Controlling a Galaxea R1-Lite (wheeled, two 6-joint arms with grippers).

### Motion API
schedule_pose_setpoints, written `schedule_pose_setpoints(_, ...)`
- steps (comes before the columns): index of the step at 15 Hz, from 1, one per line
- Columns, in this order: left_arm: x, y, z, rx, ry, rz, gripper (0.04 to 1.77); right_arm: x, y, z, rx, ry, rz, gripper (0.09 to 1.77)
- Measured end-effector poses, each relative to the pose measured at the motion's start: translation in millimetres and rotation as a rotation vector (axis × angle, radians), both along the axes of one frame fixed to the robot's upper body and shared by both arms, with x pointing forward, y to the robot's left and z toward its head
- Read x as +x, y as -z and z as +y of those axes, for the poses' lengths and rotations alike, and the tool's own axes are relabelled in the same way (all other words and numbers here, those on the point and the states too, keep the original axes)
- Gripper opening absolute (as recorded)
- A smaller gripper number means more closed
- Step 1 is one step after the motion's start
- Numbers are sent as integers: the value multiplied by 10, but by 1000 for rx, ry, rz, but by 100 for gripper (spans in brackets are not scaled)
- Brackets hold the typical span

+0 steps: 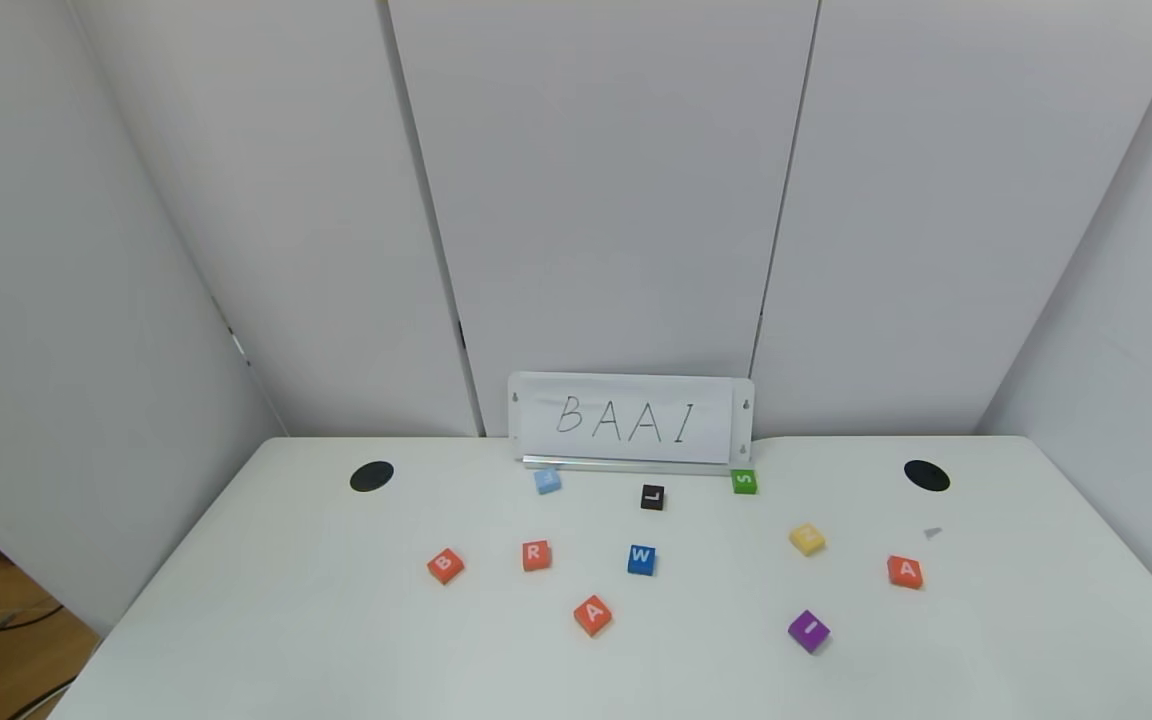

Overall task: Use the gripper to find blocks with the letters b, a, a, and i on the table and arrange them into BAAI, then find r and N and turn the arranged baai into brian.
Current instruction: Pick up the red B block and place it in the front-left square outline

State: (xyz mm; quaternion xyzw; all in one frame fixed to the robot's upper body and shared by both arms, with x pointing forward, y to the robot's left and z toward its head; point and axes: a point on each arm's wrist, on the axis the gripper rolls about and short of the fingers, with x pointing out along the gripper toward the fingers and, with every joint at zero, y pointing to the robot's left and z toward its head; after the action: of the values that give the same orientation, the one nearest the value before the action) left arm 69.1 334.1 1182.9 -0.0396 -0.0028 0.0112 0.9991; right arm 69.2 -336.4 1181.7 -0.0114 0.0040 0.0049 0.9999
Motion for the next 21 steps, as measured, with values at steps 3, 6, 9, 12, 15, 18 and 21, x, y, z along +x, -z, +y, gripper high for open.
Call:
schedule_pose_setpoints(3, 0, 0, 0, 0, 0, 0, 172, 0, 0, 0, 0, 1, 0, 171)
schedule_pose_setpoints(6, 0, 0, 0, 0, 0, 0, 172, 0, -2, 0, 3, 1, -2, 171)
schedule_pose_setpoints(9, 0, 0, 0, 0, 0, 0, 172, 0, -1, 0, 2, 2, -1, 171)
schedule_pose_setpoints(12, 0, 0, 0, 0, 0, 0, 172, 0, 0, 0, 2, 1, 0, 171)
schedule_pose_setpoints(15, 0, 0, 0, -1, 0, 0, 172, 0, 0, 0, 0, 1, 0, 171)
schedule_pose_setpoints(18, 0, 0, 0, -2, 0, 0, 172, 0, 0, 0, 1, 1, 0, 171)
schedule_pose_setpoints(21, 0, 0, 0, -1, 0, 0, 172, 0, -1, -1, 5, 2, -1, 171)
